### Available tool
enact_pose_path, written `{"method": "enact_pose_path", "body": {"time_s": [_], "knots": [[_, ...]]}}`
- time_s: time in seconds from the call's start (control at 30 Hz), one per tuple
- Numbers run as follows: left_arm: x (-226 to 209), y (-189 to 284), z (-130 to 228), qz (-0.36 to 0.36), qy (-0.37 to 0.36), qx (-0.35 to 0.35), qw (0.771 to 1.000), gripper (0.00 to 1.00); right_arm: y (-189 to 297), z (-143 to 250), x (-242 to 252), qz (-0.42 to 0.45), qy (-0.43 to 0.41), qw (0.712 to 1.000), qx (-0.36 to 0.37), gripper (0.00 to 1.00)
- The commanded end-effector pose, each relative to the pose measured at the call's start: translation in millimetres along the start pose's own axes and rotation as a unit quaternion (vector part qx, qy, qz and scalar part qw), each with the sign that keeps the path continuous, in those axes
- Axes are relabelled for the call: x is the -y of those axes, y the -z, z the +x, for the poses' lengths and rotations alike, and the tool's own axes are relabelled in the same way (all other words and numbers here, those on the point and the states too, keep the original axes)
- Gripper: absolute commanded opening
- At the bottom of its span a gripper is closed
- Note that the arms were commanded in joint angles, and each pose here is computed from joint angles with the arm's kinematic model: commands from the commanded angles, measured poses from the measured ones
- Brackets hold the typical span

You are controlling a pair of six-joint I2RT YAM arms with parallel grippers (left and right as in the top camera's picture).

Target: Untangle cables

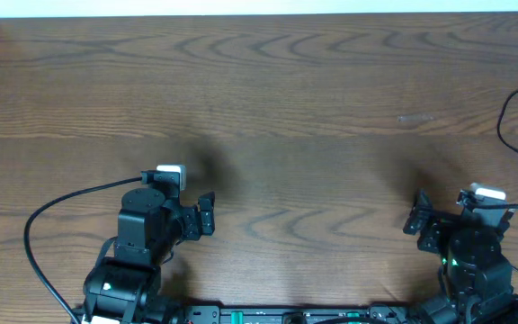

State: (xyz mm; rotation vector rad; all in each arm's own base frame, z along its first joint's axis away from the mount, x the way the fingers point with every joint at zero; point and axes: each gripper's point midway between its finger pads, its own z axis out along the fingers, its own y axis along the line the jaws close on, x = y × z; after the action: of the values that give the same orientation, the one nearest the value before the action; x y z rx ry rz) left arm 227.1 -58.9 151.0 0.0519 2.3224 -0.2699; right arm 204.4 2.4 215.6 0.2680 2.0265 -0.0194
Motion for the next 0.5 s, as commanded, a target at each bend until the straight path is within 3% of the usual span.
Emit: {"method": "enact_pose_path", "body": {"time_s": [0.0, 0.13, 0.47], "knots": [[2, 1, 3, 0.006, -0.011, -0.006, 1.000, 0.94, 0, -10, -6, -0.012, 0.020, 1.000, 0.022, 0.99], [1, 1, 7, 0.005, -0.010, -0.013, 1.000, 0.94, 4, -23, -39, -0.095, 0.111, 0.988, 0.050, 0.99], [10, 1, 9, 0.029, -0.010, -0.019, 0.999, 0.94, -15, -23, -8, -0.018, 0.082, 0.996, 0.032, 0.99]]}}
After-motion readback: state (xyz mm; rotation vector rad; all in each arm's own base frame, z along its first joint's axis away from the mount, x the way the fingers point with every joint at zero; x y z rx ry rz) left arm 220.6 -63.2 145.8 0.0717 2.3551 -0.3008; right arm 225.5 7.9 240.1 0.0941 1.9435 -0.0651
